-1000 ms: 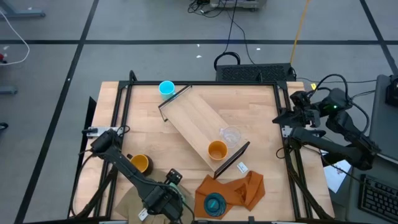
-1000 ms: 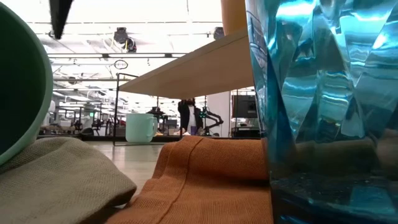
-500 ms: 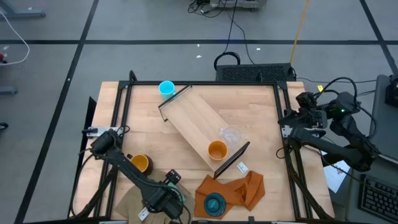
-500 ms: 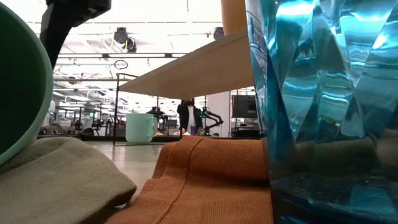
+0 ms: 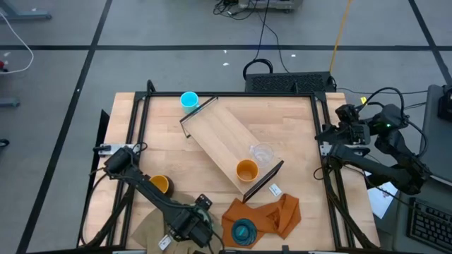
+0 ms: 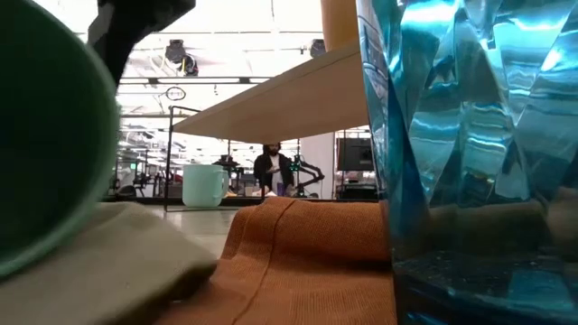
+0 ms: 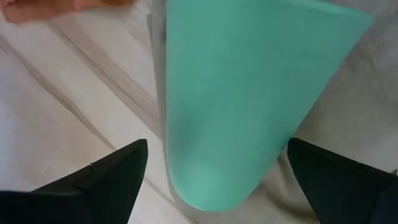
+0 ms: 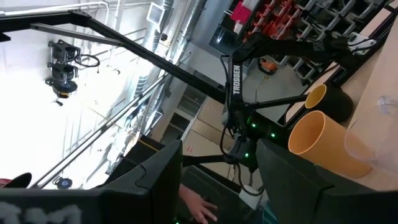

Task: Stack small to large cups/mugs on shelf
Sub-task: Put the green cup on the shelf

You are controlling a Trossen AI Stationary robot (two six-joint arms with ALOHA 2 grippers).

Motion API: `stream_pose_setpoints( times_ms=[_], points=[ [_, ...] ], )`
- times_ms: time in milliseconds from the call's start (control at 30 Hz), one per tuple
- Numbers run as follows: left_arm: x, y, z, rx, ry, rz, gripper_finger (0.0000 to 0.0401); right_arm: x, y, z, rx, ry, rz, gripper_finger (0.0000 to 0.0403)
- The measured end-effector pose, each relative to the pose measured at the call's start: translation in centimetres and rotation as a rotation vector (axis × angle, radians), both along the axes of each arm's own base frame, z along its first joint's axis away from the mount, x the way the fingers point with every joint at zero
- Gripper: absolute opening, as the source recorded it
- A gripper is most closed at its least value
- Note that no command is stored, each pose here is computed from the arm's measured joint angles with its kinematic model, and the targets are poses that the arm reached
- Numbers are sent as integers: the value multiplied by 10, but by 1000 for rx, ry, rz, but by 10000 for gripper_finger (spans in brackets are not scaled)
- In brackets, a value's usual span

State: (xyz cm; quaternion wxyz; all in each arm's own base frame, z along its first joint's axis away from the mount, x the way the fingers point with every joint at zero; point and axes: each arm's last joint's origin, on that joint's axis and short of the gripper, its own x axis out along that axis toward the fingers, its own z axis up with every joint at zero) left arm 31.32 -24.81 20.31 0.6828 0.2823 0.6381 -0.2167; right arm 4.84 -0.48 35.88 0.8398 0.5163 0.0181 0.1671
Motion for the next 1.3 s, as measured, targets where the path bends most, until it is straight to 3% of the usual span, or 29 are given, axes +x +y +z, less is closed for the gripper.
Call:
stream_pose_setpoints(
  times_ms=[533, 900, 1167, 1300],
  points=[
    [-6, 8, -26, -11, 66, 14, 384, 0, -1, 1, 7, -11, -27, 196],
    [-4, 10, -26, -2, 49, 57, 313, 0, -1, 1, 7, -10, -27, 196],
    [-2, 10, -26, -12, 33, 99, 335, 0, -1, 1, 3, -10, -28, 196],
    [1, 14, -26, -32, 46, 151, 319, 0, -1, 1, -2, -12, -28, 196]
  ],
)
